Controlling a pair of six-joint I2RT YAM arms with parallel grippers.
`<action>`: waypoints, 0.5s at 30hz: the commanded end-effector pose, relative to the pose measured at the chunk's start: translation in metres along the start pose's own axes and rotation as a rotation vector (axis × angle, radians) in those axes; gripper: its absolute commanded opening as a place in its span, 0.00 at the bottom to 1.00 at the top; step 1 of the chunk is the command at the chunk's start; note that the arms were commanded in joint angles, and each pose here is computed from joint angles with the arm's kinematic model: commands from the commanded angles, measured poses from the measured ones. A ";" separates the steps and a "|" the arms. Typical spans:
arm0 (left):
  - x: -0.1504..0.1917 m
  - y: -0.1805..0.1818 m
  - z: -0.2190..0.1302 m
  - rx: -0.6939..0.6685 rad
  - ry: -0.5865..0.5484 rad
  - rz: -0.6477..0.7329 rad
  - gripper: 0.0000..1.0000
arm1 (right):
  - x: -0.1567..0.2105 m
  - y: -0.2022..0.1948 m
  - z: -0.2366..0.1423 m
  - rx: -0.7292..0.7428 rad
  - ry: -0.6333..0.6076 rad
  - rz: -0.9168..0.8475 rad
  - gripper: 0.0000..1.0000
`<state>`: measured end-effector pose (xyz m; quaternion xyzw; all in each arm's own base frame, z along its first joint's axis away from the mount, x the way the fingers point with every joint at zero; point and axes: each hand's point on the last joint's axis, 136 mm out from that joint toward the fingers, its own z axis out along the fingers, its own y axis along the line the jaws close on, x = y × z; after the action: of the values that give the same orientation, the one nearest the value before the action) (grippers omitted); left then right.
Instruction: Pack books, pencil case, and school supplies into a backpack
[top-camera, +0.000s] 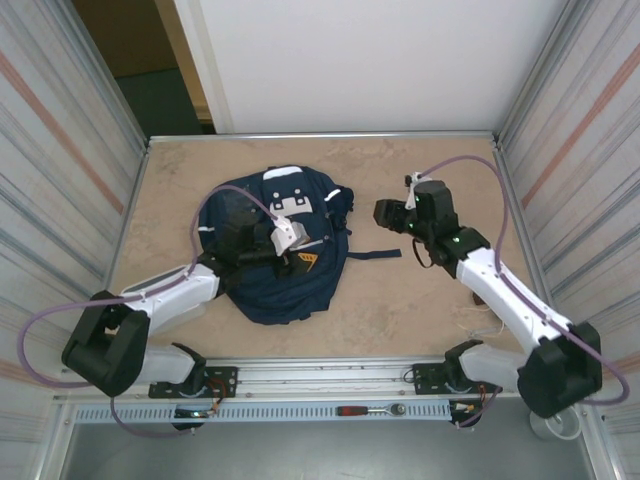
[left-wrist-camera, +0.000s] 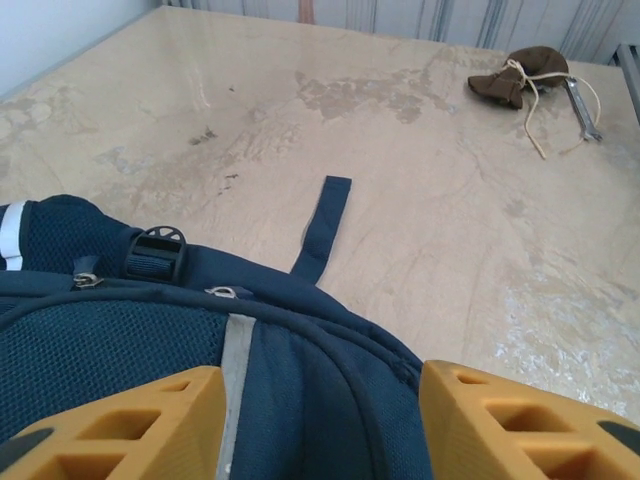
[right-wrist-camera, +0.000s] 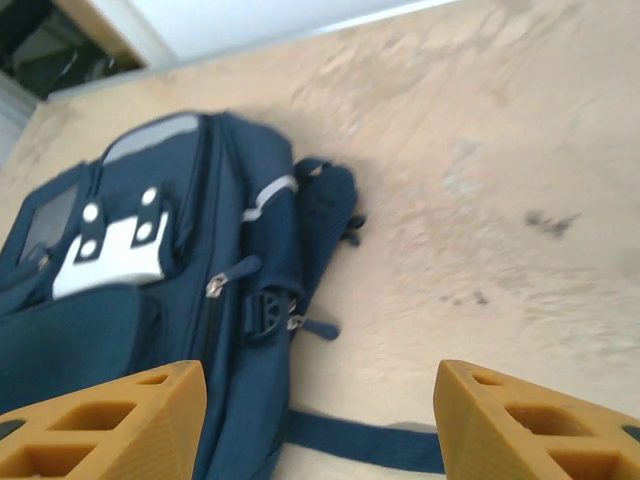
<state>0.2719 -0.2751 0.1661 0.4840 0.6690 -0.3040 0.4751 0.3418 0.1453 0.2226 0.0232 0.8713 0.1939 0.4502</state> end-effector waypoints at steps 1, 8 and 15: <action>-0.022 0.005 -0.012 -0.067 -0.073 0.038 0.59 | -0.014 -0.029 -0.021 0.131 -0.114 -0.014 0.63; -0.039 0.023 -0.038 -0.243 -0.133 0.034 0.66 | -0.026 -0.046 -0.049 0.190 -0.208 -0.006 0.72; -0.040 0.061 -0.083 -0.559 -0.158 -0.036 0.72 | -0.035 -0.061 -0.070 0.265 -0.254 -0.026 0.77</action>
<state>0.2875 -0.2262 0.2255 0.3732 0.6763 -0.2052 0.6010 0.3212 0.0778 0.2559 0.0854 0.8329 0.1032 0.5370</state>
